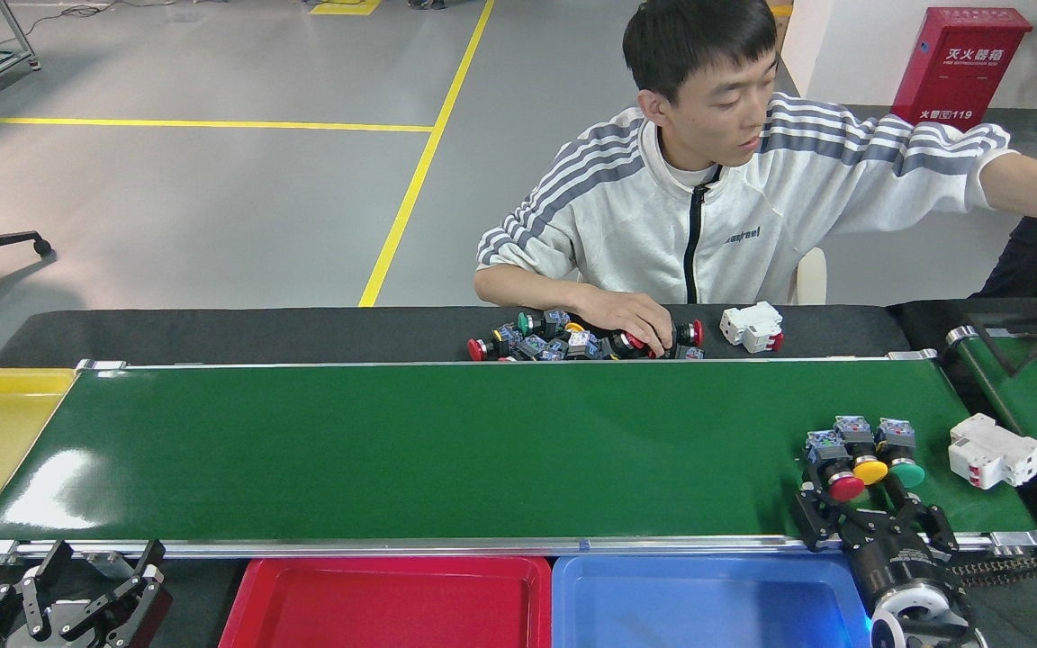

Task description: Pick switch part from conveyor to tray

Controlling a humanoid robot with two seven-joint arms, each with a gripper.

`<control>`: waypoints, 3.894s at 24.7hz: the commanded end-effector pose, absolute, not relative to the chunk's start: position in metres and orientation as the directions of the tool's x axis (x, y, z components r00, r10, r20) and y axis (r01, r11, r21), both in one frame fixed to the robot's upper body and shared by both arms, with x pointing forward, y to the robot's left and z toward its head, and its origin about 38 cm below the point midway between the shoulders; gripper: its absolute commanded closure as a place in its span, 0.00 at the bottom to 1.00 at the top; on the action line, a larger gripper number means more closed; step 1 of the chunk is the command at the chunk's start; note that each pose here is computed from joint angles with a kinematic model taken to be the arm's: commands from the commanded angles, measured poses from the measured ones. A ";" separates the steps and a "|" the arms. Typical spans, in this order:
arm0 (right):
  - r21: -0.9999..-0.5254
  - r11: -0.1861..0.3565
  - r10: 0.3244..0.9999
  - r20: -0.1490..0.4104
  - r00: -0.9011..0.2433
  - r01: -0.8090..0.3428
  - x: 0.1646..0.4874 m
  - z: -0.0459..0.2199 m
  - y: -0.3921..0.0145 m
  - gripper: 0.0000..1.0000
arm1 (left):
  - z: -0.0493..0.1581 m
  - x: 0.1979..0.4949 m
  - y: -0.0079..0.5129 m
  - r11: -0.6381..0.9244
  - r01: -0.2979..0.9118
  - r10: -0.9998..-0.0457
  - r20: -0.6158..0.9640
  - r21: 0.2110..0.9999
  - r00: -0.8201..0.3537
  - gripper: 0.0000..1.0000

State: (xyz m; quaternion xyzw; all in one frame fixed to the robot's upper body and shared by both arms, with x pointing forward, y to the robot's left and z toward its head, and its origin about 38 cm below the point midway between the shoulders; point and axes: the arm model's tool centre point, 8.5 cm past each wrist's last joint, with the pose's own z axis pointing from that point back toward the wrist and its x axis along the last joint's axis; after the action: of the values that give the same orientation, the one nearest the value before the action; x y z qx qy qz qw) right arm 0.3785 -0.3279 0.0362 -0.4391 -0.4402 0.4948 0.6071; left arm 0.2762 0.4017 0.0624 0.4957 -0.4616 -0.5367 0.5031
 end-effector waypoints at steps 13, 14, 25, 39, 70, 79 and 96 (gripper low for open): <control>-0.974 0.066 0.998 0.060 0.034 -0.216 0.418 0.049 -0.314 0.76 | 0.070 0.282 0.402 -0.082 0.063 -0.997 -0.081 0.995 -0.013 0.00; -0.974 0.067 0.998 0.061 0.033 -0.216 0.418 0.049 -0.314 0.89 | 0.070 0.282 0.402 -0.082 0.063 -0.997 -0.081 0.995 -0.013 0.00; -0.994 0.026 0.959 0.056 -0.277 -0.108 0.396 0.079 -0.252 0.99 | 0.070 0.281 0.401 -0.083 0.062 -0.996 -0.082 0.995 -0.019 0.00; -0.996 -0.058 0.491 0.030 -0.871 -0.067 0.281 0.061 -0.006 0.87 | 0.072 0.283 0.403 -0.087 0.061 -0.996 -0.085 0.994 -0.028 0.00; -0.995 0.089 0.996 0.090 -0.019 -0.051 0.307 0.043 -0.263 0.01 | 0.075 0.270 0.412 -0.100 0.065 -0.995 -0.098 0.993 -0.030 0.00; -0.986 0.090 0.983 0.110 -0.144 -0.137 0.332 0.037 -0.253 0.01 | 0.075 0.274 0.410 -0.098 0.063 -0.995 -0.096 0.993 -0.036 0.00; -0.982 0.066 0.955 0.113 -0.274 -0.174 0.375 0.036 -0.200 0.28 | 0.077 0.283 0.405 -0.105 0.051 -0.994 -0.103 0.993 -0.045 0.00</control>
State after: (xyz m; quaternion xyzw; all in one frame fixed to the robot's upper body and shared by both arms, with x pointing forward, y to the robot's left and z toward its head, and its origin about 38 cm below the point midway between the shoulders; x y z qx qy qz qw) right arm 0.3687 -0.2038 0.0297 -0.3554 -0.5409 0.5834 0.4906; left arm 0.2794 0.4037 0.0701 0.4940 -0.4691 -0.5483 0.4851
